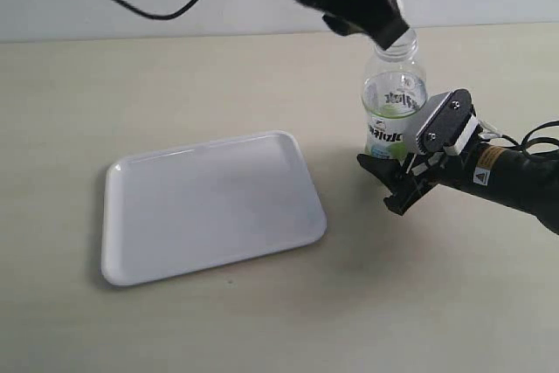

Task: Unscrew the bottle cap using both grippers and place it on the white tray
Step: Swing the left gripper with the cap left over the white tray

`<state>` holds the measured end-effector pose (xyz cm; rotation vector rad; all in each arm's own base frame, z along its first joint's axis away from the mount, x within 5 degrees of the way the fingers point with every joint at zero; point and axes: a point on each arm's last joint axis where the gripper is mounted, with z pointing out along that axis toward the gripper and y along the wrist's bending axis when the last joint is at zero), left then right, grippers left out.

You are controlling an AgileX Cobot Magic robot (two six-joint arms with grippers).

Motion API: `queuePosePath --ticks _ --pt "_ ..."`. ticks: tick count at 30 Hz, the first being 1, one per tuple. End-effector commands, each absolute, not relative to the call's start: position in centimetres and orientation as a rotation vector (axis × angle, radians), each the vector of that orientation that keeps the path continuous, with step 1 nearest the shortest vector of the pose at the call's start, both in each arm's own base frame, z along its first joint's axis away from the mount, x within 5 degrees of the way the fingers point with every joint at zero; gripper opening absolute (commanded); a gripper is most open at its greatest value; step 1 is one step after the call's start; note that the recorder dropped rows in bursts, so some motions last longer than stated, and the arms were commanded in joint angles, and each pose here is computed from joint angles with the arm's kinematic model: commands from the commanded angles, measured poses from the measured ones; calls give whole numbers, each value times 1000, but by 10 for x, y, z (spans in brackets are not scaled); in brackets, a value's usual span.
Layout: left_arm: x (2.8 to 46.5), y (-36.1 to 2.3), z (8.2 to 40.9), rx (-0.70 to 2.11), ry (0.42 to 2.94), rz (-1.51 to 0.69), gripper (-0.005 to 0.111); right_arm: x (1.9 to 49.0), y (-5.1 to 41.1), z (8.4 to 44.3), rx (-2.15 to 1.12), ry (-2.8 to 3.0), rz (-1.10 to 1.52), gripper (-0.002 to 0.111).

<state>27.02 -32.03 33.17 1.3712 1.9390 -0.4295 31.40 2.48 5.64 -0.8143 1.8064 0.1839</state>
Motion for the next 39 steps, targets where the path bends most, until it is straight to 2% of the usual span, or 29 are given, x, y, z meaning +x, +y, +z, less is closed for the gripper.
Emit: queuePosePath --ticks 1,7,10,17,21,28,34,39 --pt "257 -295 326 1231 1878 -446 0 314 23 55 -819 1839 165 0" --pt "236 -264 277 1238 1919 -376 0 314 23 55 -810 1843 171 0" --pt "234 -253 253 1328 1962 -312 0 314 23 55 -801 1847 177 0" --pt "268 -225 224 1426 2298 -271 0 314 23 55 -799 1849 184 0" --pt "295 -234 203 1560 2367 -209 0 314 23 55 -796 1850 186 0" --pt "310 -238 167 1794 2369 -88 0 314 23 55 -786 1853 193 0" --pt "319 -243 144 1824 2315 -74 0 315 23 55 -787 1852 191 0" --pt "322 -245 139 1803 2295 -71 0 315 23 55 -783 1854 194 0"
